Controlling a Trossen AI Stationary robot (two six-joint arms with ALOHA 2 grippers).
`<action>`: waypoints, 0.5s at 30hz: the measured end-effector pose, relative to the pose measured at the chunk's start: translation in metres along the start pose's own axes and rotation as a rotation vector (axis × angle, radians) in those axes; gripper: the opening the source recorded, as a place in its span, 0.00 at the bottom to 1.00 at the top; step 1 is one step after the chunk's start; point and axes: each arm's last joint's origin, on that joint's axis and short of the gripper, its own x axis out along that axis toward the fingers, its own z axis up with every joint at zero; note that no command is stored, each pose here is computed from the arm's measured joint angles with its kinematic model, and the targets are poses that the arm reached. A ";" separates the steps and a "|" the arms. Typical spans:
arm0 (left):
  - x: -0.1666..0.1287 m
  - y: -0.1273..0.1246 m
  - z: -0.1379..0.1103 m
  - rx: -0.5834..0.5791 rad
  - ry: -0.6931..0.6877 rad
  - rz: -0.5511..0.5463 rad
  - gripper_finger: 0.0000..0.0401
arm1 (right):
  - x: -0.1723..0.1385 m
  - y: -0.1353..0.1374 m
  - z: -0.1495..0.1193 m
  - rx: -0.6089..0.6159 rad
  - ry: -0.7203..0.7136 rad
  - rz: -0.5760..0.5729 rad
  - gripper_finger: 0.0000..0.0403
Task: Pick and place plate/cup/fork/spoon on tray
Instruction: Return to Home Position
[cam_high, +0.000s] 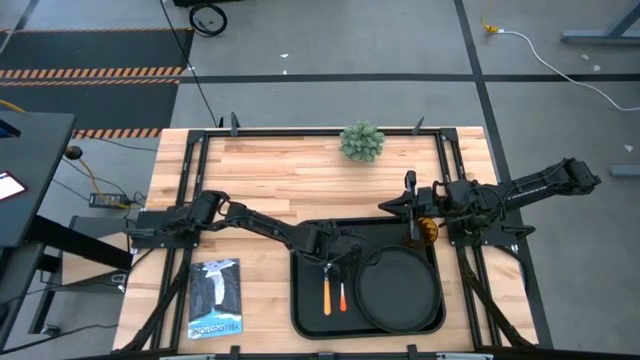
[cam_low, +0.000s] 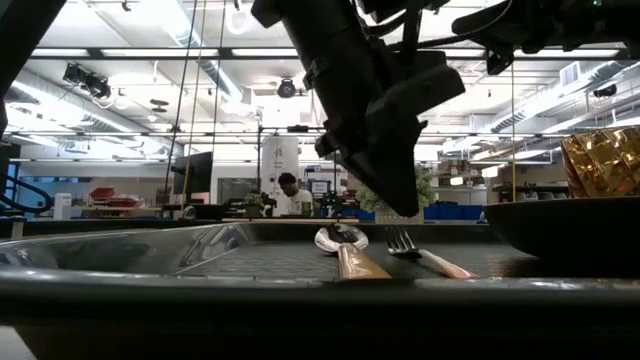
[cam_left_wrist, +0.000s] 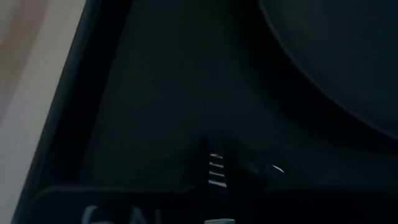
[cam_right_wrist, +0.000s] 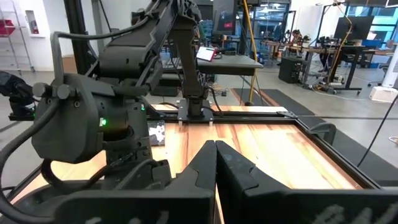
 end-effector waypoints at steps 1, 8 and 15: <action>-0.002 0.000 0.001 0.002 0.004 0.002 0.13 | 0.000 0.000 0.000 -0.003 0.000 0.002 0.02; -0.019 0.000 0.013 0.040 0.045 0.022 0.13 | -0.003 -0.001 0.002 -0.002 -0.007 0.003 0.02; -0.041 0.005 0.010 0.142 0.118 0.140 0.13 | -0.017 -0.004 0.000 0.003 -0.038 -0.007 0.01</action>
